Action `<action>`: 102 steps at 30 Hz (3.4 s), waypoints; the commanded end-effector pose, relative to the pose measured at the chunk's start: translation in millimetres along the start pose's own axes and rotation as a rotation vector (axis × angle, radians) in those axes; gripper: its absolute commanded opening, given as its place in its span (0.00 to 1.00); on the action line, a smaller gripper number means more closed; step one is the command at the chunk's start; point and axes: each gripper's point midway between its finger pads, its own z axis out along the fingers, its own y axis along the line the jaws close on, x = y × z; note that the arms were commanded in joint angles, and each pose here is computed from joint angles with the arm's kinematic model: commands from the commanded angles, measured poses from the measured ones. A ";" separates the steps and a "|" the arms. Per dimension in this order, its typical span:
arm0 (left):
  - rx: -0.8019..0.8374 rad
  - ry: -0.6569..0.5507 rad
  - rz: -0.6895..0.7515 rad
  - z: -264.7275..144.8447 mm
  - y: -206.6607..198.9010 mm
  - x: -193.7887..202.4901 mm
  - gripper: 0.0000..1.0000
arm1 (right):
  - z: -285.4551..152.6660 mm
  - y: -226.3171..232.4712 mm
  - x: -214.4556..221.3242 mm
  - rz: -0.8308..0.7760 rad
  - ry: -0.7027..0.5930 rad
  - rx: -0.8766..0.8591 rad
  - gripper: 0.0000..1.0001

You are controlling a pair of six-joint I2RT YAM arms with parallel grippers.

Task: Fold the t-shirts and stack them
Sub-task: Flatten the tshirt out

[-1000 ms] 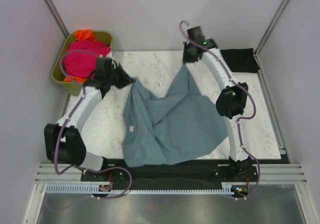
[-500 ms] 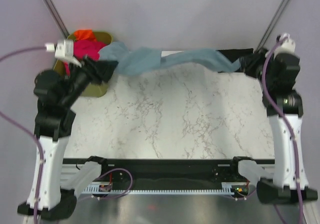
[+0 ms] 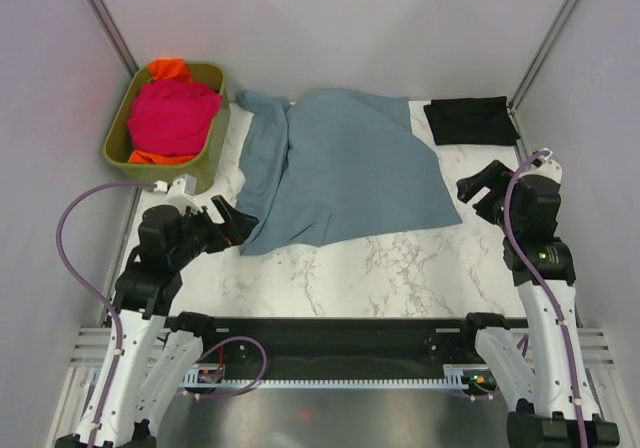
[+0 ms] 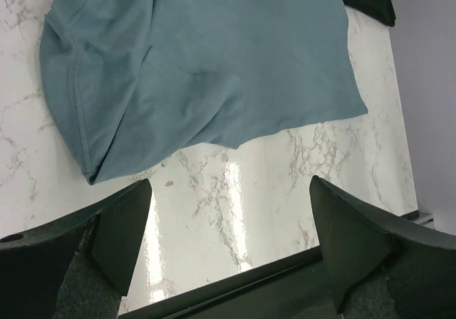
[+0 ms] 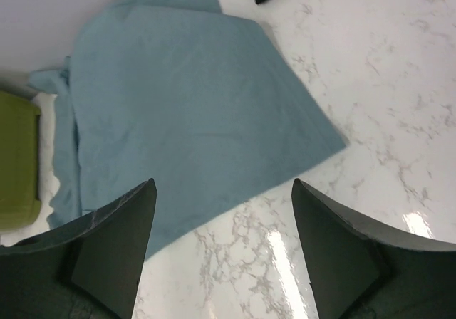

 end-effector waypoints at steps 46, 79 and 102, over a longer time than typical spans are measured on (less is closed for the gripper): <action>-0.423 0.171 -0.241 64.1 97.8 82.1 0.82 | 62.7 -73.4 181.4 0.010 0.444 0.290 0.93; -0.245 0.237 0.194 197.2 35.3 51.8 0.48 | 65.1 129.5 257.4 -0.455 0.585 -0.234 0.85; -0.341 0.381 0.224 224.8 74.9 98.4 0.41 | 48.4 89.0 229.9 -0.440 0.579 -0.220 0.88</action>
